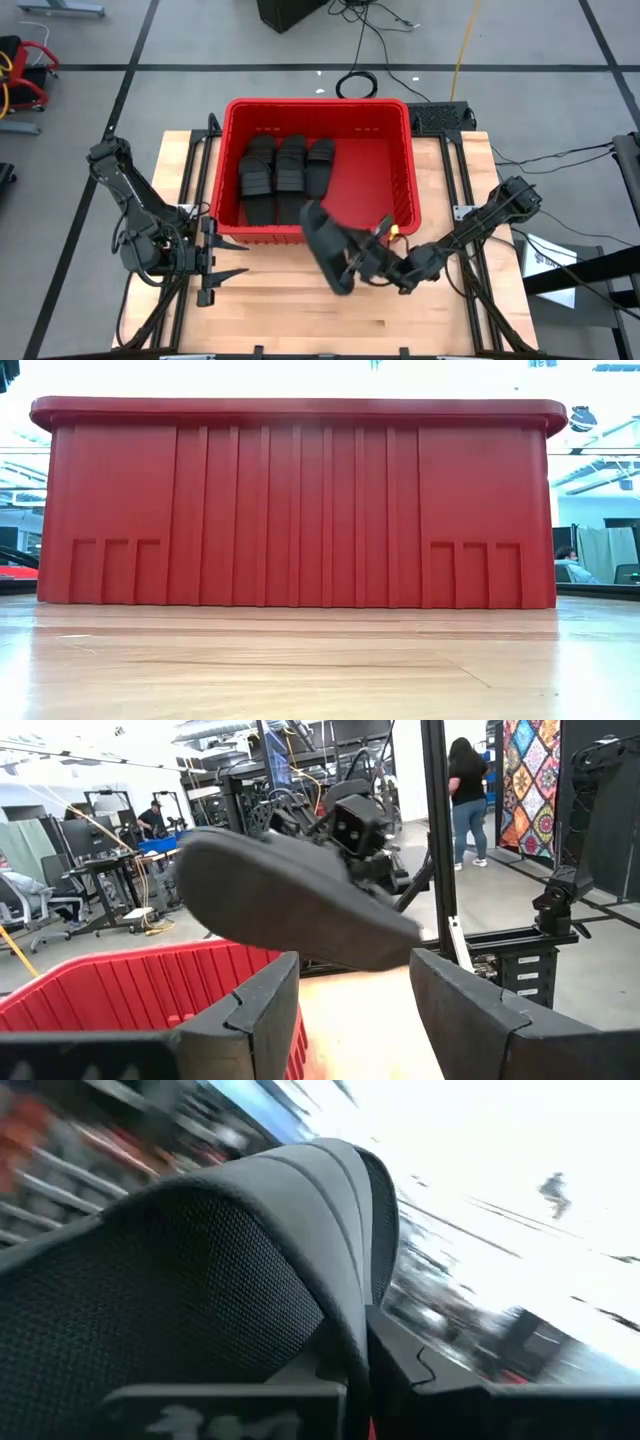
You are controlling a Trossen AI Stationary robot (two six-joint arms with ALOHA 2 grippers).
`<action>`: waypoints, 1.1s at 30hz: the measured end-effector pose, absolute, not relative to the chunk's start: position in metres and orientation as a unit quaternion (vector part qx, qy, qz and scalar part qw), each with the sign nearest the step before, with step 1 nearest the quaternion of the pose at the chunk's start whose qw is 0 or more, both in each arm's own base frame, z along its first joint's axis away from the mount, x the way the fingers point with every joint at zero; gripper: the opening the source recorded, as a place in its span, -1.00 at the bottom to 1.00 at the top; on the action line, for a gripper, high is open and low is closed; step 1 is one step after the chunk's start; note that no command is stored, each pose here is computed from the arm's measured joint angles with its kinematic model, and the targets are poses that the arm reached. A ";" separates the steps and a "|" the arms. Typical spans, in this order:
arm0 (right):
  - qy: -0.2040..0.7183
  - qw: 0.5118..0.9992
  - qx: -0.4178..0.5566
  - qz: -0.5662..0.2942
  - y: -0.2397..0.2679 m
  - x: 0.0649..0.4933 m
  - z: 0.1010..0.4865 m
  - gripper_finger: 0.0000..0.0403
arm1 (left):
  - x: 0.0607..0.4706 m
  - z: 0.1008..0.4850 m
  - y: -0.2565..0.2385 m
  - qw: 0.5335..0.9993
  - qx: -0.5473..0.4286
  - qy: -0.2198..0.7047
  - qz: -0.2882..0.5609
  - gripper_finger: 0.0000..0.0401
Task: Pick and place slides into bin
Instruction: Put the black slide into the red bin
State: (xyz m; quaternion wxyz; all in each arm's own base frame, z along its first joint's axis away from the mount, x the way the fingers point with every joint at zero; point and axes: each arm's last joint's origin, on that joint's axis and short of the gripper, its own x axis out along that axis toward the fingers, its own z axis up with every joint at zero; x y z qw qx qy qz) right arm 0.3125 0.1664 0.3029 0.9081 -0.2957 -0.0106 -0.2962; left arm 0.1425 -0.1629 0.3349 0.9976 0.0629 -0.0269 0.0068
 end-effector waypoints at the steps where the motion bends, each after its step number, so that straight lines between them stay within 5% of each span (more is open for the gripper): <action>1: 0.003 0.897 -0.300 -0.324 0.163 0.311 0.305 -0.98 | 0.143 0.335 -0.163 0.998 0.063 -0.027 0.007 0.00; 5: 0.057 0.859 -0.317 -0.399 0.150 0.309 0.317 -0.98 | 0.142 0.335 -0.163 0.998 0.064 -0.027 0.007 0.00; 24: 0.155 0.777 -0.381 -0.477 0.073 0.352 0.387 -0.98 | 0.142 0.337 -0.160 0.996 0.076 -0.027 0.049 0.00; 33: 0.154 0.742 -0.422 -0.498 0.019 0.356 0.443 -0.98 | 0.146 0.337 -0.149 0.979 0.111 0.000 0.173 0.00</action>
